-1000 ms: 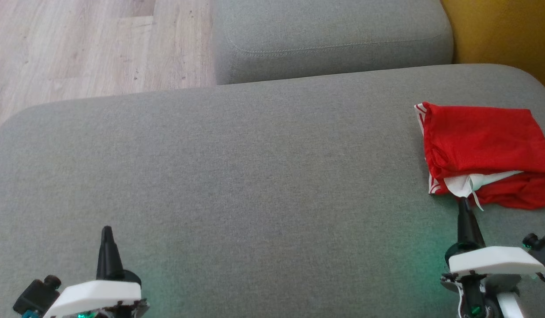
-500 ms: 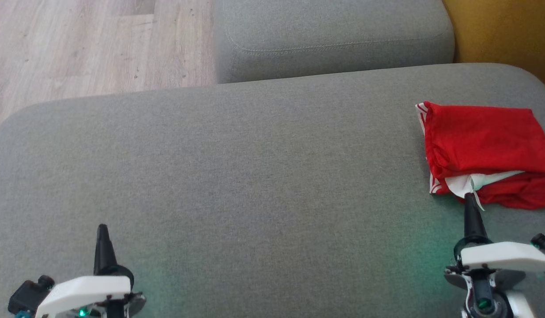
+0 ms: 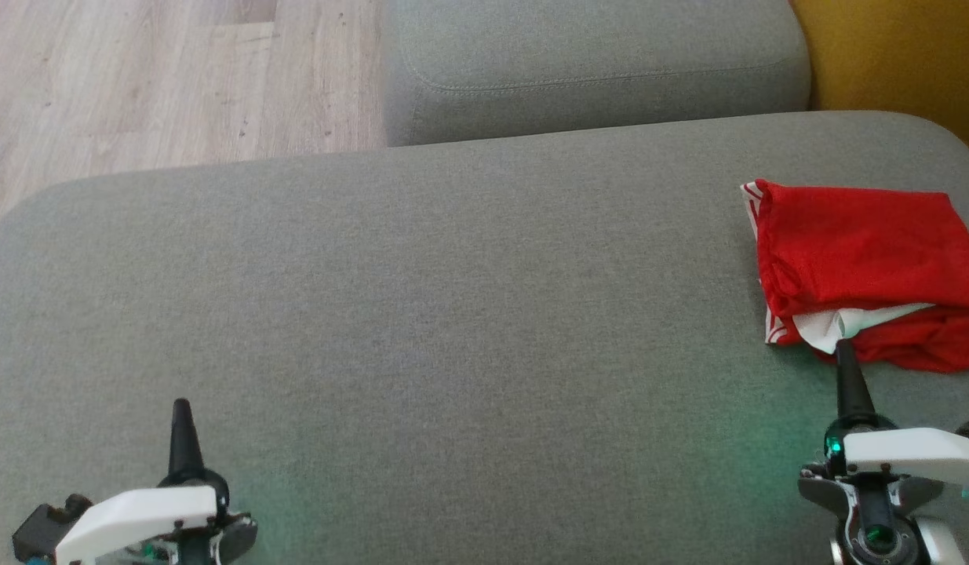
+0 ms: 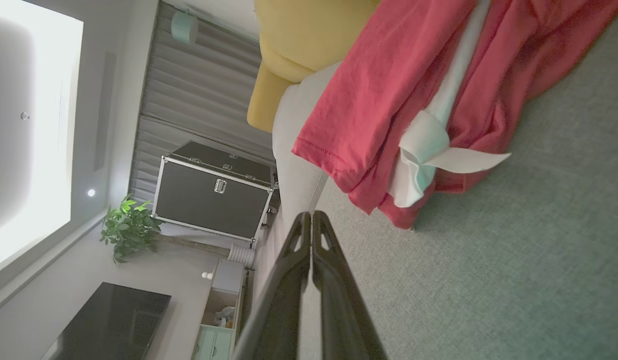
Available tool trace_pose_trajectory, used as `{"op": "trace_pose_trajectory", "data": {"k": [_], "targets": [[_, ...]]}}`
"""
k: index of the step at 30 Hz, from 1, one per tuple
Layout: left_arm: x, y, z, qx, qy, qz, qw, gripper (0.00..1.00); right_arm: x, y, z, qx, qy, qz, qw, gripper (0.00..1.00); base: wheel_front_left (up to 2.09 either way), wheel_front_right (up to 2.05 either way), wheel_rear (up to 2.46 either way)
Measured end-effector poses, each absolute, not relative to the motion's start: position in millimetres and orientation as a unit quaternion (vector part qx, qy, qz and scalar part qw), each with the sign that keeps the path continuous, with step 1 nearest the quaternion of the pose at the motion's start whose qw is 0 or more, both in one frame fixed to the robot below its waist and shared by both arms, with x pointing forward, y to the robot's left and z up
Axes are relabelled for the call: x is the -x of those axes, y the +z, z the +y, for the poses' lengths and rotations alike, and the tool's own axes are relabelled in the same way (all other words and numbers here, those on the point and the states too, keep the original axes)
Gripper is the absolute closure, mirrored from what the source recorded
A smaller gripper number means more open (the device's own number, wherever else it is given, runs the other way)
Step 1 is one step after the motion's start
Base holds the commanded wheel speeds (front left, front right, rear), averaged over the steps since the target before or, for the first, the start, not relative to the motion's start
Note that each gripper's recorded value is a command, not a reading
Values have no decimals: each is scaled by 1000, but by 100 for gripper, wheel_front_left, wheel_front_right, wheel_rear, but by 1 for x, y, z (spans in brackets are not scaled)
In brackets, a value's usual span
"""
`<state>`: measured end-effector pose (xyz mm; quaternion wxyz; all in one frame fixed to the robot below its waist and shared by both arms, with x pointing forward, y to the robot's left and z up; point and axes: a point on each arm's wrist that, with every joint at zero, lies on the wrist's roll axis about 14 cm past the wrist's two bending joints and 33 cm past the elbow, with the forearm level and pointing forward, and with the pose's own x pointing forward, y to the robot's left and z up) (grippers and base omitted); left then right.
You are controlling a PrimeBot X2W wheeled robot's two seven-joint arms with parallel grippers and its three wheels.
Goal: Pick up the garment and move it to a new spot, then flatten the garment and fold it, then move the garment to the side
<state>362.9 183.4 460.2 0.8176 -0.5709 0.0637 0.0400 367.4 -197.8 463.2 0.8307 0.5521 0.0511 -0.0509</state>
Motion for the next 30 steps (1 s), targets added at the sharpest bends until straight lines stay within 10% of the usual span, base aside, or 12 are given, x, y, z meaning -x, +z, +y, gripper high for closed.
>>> {"op": "trace_pose_trajectory", "data": {"k": [30], "targets": [[-372, 472, 187, 687, 29, 50, 724, 100, -371, 471, -206, -684, -48, 31, 727, 100, 0, 0, 0]]}}
